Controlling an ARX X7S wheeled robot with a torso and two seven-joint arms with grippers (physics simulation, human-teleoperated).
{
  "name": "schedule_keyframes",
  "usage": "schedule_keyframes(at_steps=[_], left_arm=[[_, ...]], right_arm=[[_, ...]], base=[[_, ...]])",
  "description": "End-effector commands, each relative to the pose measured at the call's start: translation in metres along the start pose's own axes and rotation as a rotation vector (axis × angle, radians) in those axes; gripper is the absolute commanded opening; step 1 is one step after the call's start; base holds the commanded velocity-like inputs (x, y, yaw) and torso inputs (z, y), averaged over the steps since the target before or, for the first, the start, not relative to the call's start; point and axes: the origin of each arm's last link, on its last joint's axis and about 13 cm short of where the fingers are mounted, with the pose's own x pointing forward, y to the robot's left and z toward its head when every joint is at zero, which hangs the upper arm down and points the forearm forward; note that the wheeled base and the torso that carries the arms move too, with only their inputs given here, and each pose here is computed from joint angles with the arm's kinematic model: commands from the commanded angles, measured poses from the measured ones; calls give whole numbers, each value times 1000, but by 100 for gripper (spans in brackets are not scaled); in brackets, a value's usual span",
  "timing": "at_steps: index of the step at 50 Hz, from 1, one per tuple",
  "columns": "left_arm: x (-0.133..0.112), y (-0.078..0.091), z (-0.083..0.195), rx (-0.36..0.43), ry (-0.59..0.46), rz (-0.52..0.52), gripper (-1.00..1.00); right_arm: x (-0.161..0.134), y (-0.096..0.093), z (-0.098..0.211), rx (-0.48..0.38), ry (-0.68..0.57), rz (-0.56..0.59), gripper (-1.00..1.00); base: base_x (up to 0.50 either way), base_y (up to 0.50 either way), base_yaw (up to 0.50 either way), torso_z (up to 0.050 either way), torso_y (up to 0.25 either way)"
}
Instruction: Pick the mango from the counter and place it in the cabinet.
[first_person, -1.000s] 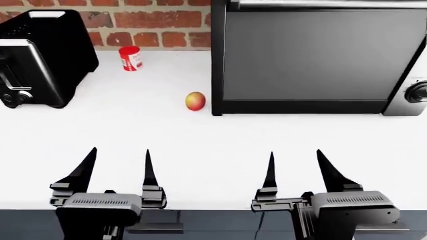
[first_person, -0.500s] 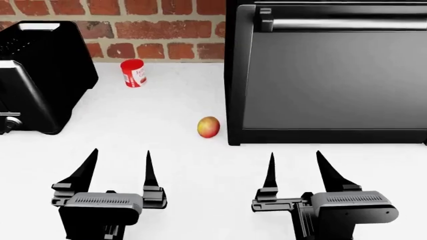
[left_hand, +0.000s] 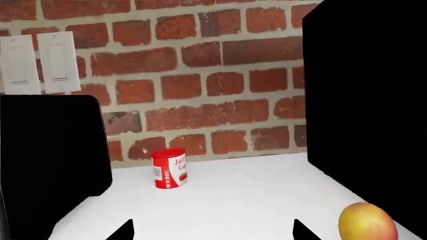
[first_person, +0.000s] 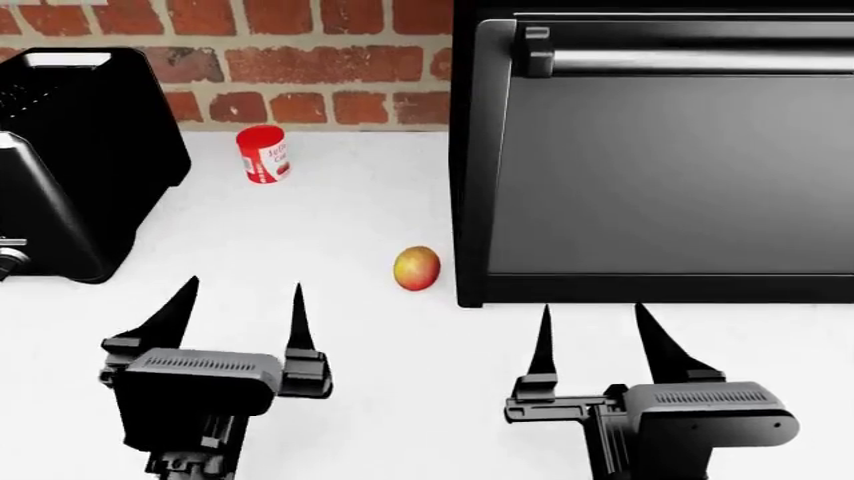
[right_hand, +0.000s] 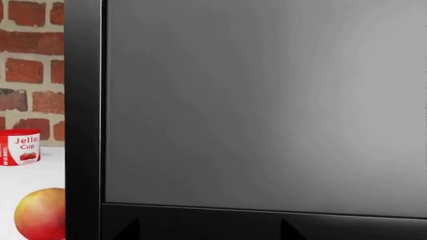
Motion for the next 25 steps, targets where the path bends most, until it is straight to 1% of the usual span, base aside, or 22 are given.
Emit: schedule_keyframes(at_steps=[1,2,6,10,14,17,22,25], left_arm=[[27,16,68,97,102,-106,100],[31,18,77,108,107,-106,100],[45,25,109,110,139,-135,100],[57,31,129,124,188,-145,100],[73,37,137,177,245,-142,100],[85,40,138,211,294,-141,100],[98,42,134,200,414,-239,100],[105,43,134,227,463,-281,100]], right_arm=[[0,-2,2,-7,4,-7,100],[0,-2,2,-8,4,-8,100],[0,-3,3,-10,3,-8,100],[0,-3,4,-11,3,-8,100],[-1,-4,4,-10,2,-8,100],[-1,-4,5,-10,0,-8,100],[-2,-5,7,-11,-2,-10,100],[-3,-5,7,-11,-3,-11,100]], base=[[0,0,0,0,0],[0,0,0,0,0],[0,0,0,0,0],[0,0,0,0,0],[0,0,0,0,0],[0,0,0,0,0],[0,0,0,0,0],[0,0,0,0,0]])
